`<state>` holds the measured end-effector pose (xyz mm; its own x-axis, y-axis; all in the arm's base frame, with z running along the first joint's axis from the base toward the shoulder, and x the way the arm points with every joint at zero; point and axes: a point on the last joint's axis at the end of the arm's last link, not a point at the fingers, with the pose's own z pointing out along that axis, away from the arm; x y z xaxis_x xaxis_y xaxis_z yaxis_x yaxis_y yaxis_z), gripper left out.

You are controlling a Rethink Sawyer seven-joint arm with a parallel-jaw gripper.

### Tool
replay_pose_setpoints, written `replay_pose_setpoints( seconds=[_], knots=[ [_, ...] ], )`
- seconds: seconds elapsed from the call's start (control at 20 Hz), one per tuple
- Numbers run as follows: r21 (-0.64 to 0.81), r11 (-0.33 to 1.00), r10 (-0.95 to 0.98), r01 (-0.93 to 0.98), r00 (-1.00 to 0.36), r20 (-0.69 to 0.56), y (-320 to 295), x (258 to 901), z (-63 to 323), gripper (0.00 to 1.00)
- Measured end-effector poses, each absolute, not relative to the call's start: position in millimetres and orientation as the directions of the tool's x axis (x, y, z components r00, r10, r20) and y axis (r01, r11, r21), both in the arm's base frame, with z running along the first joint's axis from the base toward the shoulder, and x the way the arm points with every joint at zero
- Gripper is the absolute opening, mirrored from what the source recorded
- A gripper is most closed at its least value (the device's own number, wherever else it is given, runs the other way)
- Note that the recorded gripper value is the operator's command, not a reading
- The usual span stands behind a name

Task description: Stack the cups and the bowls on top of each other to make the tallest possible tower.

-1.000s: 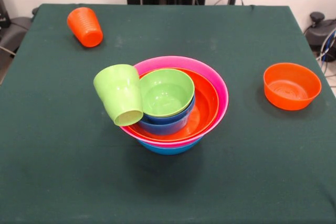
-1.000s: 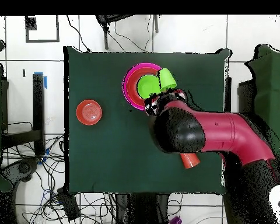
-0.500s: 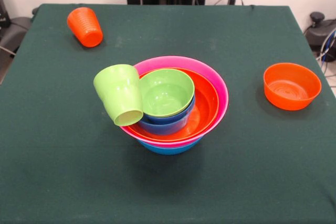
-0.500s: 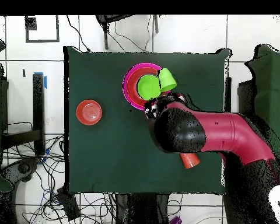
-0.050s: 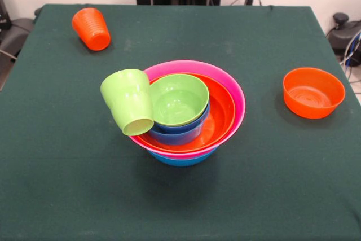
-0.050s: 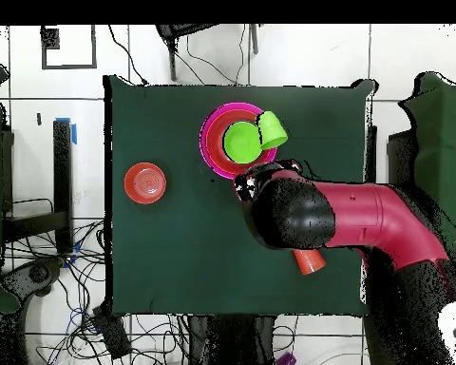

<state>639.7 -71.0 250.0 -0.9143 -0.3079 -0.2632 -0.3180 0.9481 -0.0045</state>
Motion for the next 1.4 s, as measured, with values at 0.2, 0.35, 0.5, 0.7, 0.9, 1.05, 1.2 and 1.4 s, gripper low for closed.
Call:
replay_pose_setpoints(
  seconds=[0.2,0.35,0.5,0.7,0.9,1.05,1.2,1.4],
  knots=[
    [-0.001,0.948,-0.308,-0.319,-0.915,-0.259,-71,639,248,1.0],
    [-0.001,0.947,-0.309,-0.32,-0.916,-0.256,-73,638,245,1.0],
    [-0.003,0.947,-0.311,-0.32,-0.916,-0.252,-77,637,242,1.0],
    [0.001,0.949,-0.305,-0.315,-0.92,-0.244,-89,634,230,1.0],
    [0.003,0.949,-0.307,-0.316,-0.922,-0.238,-99,631,219,1.0],
    [0.011,0.95,-0.302,-0.312,-0.926,-0.228,-111,627,204,1.0],
    [0.023,0.954,-0.288,-0.3,-0.931,-0.224,-127,625,189,1.0],
    [0.045,0.959,-0.264,-0.281,-0.938,-0.227,-143,628,171,1.0]
  ],
)
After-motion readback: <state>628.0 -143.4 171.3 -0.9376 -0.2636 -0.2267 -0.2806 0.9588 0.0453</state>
